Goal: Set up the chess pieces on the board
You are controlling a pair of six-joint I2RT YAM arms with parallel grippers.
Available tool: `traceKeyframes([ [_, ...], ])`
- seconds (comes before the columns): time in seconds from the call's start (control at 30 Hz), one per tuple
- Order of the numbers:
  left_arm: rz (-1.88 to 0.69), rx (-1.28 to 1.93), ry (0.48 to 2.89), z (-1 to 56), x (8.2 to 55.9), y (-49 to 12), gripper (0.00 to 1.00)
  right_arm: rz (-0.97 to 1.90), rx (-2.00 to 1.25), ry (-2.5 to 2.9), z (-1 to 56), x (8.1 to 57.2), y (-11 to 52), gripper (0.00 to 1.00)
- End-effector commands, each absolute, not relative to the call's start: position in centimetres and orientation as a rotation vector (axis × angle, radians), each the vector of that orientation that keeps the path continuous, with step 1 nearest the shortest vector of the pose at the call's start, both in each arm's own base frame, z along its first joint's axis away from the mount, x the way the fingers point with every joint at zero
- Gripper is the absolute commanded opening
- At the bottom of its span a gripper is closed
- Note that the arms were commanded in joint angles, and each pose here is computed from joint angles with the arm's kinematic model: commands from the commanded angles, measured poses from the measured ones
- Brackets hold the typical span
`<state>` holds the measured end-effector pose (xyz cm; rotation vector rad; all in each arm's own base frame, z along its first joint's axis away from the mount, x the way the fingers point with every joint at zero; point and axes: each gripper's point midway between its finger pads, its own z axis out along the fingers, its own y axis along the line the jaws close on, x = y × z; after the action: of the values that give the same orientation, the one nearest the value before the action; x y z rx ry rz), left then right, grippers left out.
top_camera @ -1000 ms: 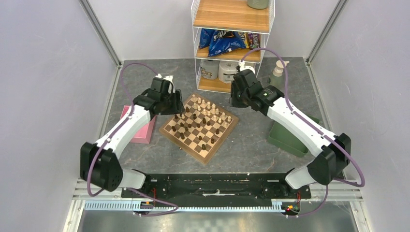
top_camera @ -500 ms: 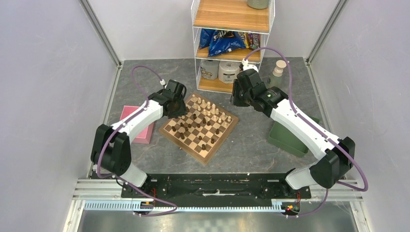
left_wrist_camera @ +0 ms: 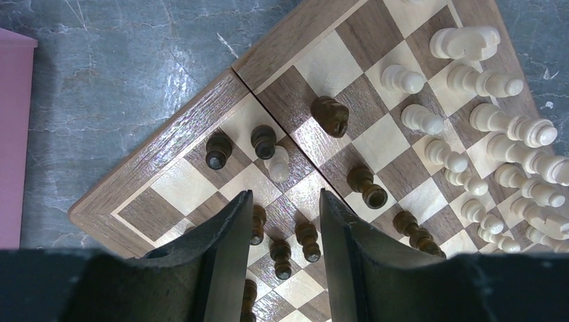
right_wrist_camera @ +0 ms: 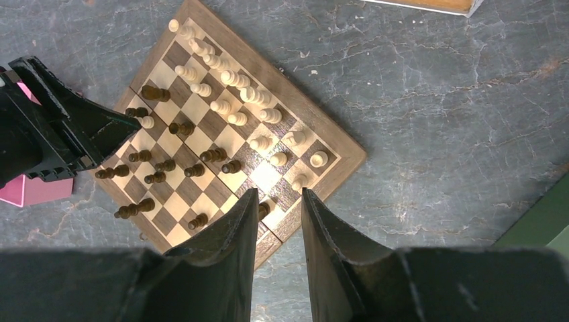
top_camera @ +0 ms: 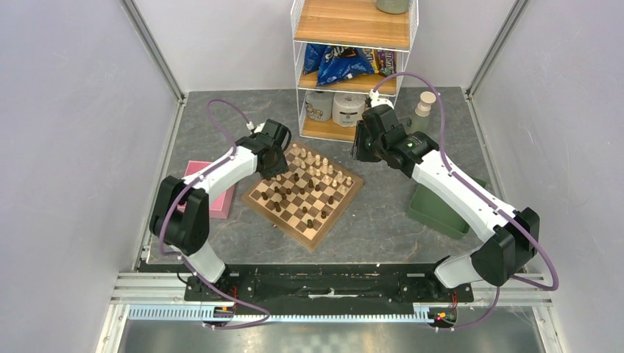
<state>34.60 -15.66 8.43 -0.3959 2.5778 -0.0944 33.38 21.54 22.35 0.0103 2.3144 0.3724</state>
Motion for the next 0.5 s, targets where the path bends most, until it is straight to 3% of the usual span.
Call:
traceKeyframes([
  [0.0, -0.082, -0.473, 2.527, 9.13, 35.57, -15.73, 0.48, 0.388, 0.001, 2.286, 22.72, 34.11, 21.76, 0.37],
  [0.2, -0.065, -0.473, 2.531, 8.69, 36.06, -15.87, 0.41, 0.393, -0.004, 2.299, 22.32, 34.15, 21.82, 0.37],
  [0.47, -0.034, -0.473, 2.526, 8.35, 36.57, -15.69, 0.4, 0.403, -0.005, 2.306, 22.12, 34.22, 21.87, 0.37],
])
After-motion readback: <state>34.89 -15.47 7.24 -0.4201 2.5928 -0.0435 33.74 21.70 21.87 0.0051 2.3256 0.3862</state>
